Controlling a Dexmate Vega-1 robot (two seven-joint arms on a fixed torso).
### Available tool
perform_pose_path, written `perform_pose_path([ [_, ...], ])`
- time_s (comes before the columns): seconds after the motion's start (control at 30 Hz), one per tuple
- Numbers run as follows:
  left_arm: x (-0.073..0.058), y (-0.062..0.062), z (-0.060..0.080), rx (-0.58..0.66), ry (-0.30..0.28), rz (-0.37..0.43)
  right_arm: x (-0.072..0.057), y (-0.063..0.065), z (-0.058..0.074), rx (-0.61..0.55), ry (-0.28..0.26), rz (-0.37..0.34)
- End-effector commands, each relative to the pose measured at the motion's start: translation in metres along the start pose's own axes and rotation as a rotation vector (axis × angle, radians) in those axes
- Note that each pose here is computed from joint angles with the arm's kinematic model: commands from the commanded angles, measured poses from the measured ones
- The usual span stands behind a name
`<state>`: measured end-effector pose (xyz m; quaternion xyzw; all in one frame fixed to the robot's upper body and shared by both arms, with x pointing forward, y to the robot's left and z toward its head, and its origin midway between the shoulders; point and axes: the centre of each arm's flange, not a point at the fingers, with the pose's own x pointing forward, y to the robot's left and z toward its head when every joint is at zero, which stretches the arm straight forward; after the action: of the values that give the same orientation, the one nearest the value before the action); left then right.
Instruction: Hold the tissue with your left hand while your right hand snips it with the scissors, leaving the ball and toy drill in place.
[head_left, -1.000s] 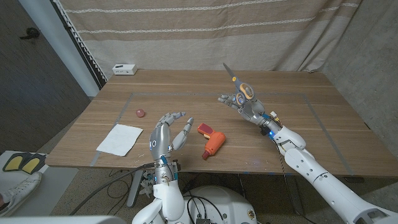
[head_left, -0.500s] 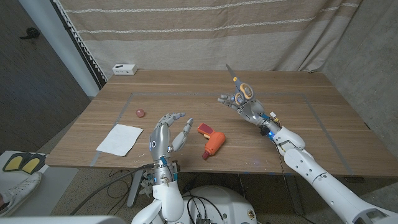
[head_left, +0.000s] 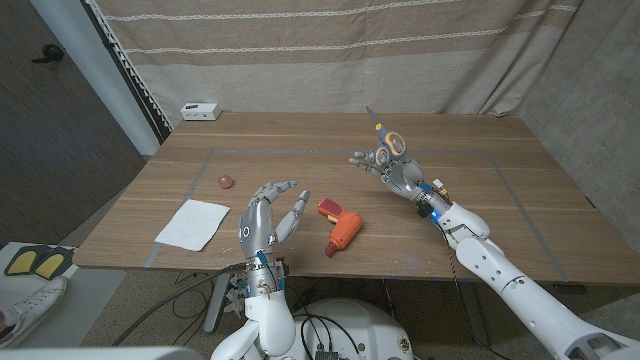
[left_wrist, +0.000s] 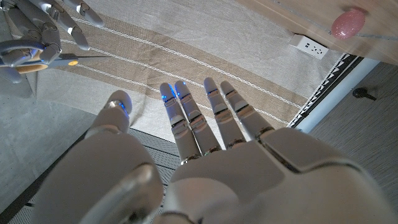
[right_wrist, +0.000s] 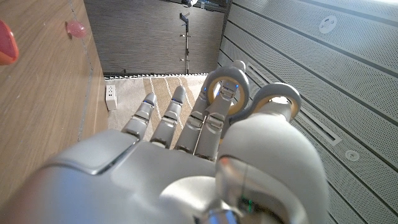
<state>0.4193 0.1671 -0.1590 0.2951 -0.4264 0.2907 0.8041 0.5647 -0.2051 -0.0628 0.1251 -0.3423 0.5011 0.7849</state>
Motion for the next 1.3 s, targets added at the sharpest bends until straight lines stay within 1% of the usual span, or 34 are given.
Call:
perform_pose_path([
  [0.03,0.000,0.000,-0.001,0.002,0.003,0.004,0.003,-0.001,0.003,0.003,0.001,0.013],
  [0.5,0.001,0.000,-0.004,0.004,0.008,0.004,0.004,-0.002,0.004,-0.009,0.004,0.035],
  [0.7,0.003,0.001,-0.004,0.006,0.004,0.009,0.004,-0.003,0.008,-0.019,0.010,0.050],
  [0.8,0.004,0.002,-0.004,0.011,0.004,0.011,0.006,-0.003,0.010,-0.041,0.022,0.071],
  [0.93,0.006,0.003,-0.005,0.014,0.004,0.012,0.006,-0.003,0.012,-0.042,0.033,0.081],
  [1.07,0.007,0.004,-0.006,0.018,0.004,0.012,0.007,-0.003,0.014,-0.055,0.053,0.094],
  [1.1,0.007,0.005,-0.007,0.025,0.003,0.015,0.008,-0.003,0.015,-0.067,0.068,0.106],
  [1.3,0.009,0.009,-0.010,0.033,0.011,0.022,0.010,-0.001,0.019,-0.081,0.090,0.118],
])
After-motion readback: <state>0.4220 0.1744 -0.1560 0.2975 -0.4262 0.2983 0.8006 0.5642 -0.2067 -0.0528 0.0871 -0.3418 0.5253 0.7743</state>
